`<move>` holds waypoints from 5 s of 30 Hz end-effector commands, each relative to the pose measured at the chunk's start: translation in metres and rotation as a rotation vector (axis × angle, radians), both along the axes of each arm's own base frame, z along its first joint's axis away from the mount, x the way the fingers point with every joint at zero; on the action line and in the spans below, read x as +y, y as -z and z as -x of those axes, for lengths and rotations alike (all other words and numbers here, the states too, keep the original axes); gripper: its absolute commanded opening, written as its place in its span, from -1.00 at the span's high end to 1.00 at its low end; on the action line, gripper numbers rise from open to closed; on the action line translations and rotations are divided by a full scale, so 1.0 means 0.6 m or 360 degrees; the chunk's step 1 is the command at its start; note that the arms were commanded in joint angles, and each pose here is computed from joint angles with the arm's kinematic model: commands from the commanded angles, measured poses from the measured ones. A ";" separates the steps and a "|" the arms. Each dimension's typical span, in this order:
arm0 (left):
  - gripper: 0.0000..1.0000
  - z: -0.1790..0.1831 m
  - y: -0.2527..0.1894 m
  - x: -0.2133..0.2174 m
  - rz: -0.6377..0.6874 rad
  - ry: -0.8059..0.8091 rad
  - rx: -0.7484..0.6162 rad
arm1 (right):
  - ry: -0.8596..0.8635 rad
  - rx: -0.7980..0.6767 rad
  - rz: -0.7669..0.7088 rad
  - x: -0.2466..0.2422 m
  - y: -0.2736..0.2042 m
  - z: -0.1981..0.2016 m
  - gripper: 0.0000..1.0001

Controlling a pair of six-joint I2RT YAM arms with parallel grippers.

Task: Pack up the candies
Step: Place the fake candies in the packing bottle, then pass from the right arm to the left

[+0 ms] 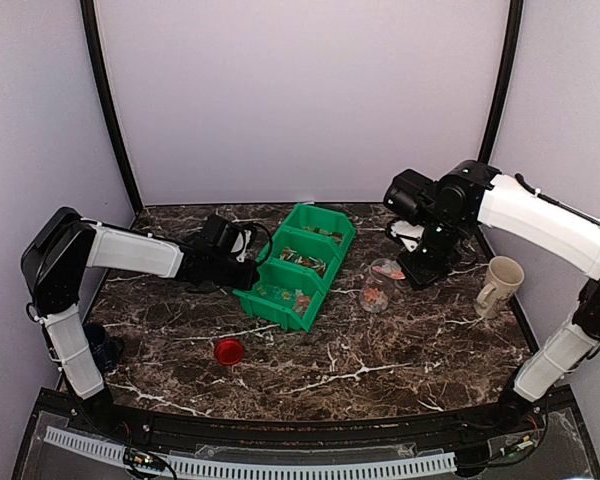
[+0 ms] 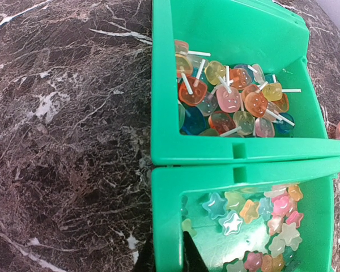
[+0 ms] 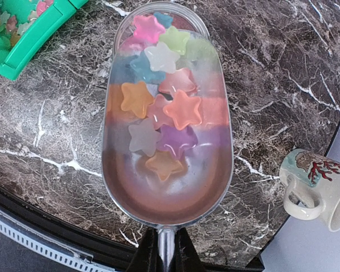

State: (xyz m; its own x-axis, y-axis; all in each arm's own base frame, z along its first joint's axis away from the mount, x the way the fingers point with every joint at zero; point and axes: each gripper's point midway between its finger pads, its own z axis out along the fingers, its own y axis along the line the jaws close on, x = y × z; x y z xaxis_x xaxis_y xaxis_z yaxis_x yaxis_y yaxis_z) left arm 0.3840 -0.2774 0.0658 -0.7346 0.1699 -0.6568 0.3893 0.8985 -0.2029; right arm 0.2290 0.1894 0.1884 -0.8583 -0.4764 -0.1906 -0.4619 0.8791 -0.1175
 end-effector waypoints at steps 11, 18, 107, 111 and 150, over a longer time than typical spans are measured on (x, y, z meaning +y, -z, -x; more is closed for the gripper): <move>1.00 -0.043 -0.067 -0.033 0.0185 0.0003 -0.0211 | -0.0006 -0.0004 0.0053 0.000 0.000 0.006 1.00; 1.00 -0.044 -0.069 -0.032 0.0184 -0.0001 -0.0217 | -0.0014 -0.0015 0.0067 0.003 -0.003 0.006 1.00; 1.00 -0.067 -0.081 -0.004 0.0169 -0.0126 -0.0228 | -0.0009 -0.0157 -0.0014 0.012 -0.046 -0.009 1.00; 1.00 -0.068 -0.082 -0.006 0.0174 -0.0121 -0.0226 | 0.0010 -0.0289 -0.0089 0.017 -0.062 -0.022 1.00; 0.77 -0.075 -0.108 0.012 0.0132 -0.0187 -0.0226 | 0.0072 -0.1689 -0.0680 -0.013 -0.184 -0.148 1.00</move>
